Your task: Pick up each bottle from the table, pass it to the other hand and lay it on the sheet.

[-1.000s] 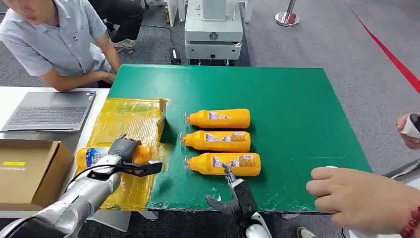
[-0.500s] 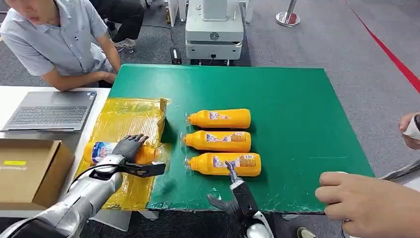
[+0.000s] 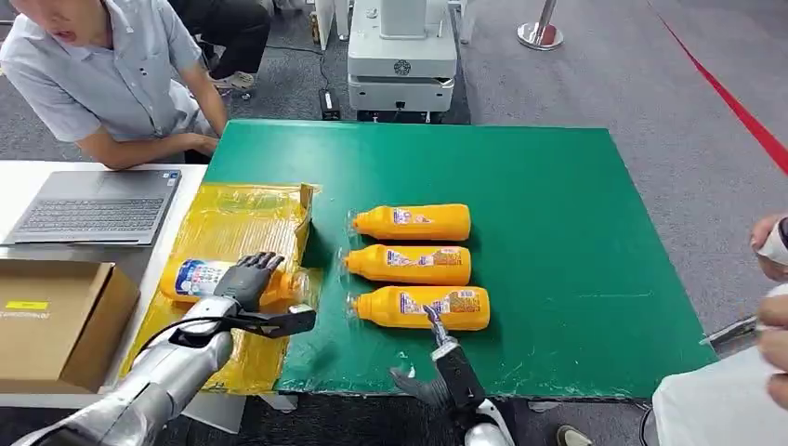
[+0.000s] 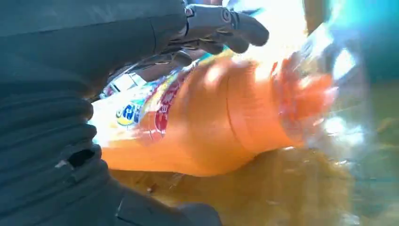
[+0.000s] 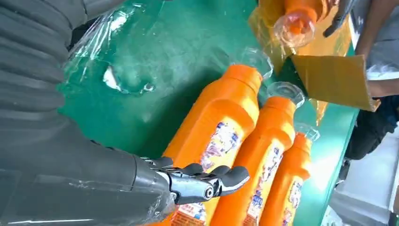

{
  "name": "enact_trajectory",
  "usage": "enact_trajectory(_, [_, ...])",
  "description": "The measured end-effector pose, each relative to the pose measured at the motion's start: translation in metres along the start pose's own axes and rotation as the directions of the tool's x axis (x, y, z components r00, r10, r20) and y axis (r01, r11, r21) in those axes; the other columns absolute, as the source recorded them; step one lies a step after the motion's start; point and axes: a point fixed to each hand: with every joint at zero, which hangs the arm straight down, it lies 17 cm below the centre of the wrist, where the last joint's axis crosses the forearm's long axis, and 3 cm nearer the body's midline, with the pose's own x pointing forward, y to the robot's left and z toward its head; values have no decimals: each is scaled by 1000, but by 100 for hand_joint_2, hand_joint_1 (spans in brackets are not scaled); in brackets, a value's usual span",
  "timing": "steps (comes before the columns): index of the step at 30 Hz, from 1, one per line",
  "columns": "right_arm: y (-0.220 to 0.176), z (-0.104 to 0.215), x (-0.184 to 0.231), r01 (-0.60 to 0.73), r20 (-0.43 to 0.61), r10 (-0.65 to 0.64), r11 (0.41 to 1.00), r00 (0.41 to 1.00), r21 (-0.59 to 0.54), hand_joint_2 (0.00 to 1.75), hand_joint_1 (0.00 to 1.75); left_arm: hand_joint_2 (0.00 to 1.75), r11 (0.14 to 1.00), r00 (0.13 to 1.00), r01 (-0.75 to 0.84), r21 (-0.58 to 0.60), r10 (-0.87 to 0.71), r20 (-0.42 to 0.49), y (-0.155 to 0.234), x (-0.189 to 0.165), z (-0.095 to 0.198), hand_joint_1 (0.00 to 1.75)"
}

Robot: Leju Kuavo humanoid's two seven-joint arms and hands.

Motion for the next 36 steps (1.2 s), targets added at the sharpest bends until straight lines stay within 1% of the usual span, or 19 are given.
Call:
enact_trajectory(4, [-3,3,0,-7,1,7,1000,1000,-10,175,0,175,999,999,-34,40,33,28,3,14,11,0])
enact_trajectory(5, [-4,4,-1,-12,1,12,1000,1000,-17,175,0,175,997,998,-51,66,48,49,10,21,14,0])
enact_trajectory(8, [-9,9,-3,-35,1,35,999,999,-41,175,0,175,966,982,-139,219,106,153,55,50,34,0])
enact_trajectory(10, [-11,12,-5,-48,1,48,998,999,-49,175,0,175,938,971,-184,293,127,203,79,64,48,0])
enact_trajectory(16, [-13,15,0,-98,25,100,993,995,-63,175,0,175,917,958,-226,330,147,247,88,75,65,0])
enact_trajectory(17, [-15,15,2,-120,35,123,991,992,-67,175,0,175,910,957,-227,347,143,253,91,77,70,0])
enact_trajectory(18, [-17,14,7,-183,57,188,980,981,-76,175,0,175,895,955,-234,379,139,261,98,80,78,0])
enact_trajectory(19, [-20,15,12,-305,84,312,948,946,-88,175,0,175,875,949,-257,411,147,279,105,86,87,0])
enact_trajectory(20, [-21,16,16,-437,109,446,894,888,-99,175,0,175,856,942,-279,435,156,297,110,92,95,0])
enact_trajectory(21, [-25,18,18,-639,136,649,761,749,-115,175,0,175,829,930,-313,464,168,327,118,103,104,0])
enact_trajectory(22, [-27,19,20,-755,156,766,642,624,-132,175,0,175,814,921,-337,474,180,346,121,111,110,0])
enact_trajectory(23, [-37,22,16,-846,157,854,516,495,-137,175,0,175,794,908,-369,484,198,369,124,121,116,0])
enact_trajectory(24, [-46,21,11,-895,148,900,428,410,-124,175,0,175,773,897,-397,495,211,389,128,129,121,0])
enact_trajectory(25, [-60,23,5,-922,125,925,371,357,-111,175,0,175,756,887,-419,504,223,404,131,135,124,0])
enact_trajectory(28, [-104,18,4,-957,82,962,268,259,-116,175,0,175,706,858,-482,519,261,442,138,145,132,0])
enact_trajectory(30, [-126,8,11,-965,63,973,228,221,-132,175,0,175,692,839,-513,507,279,467,139,152,133,0])
enact_trajectory(33, [-138,-4,17,-968,55,977,210,204,-139,175,0,175,687,820,-539,487,295,491,137,161,134,0])
enact_trajectory(36, [-138,-5,16,-969,54,978,209,204,-133,175,0,175,690,818,-542,480,300,492,134,161,132,0])
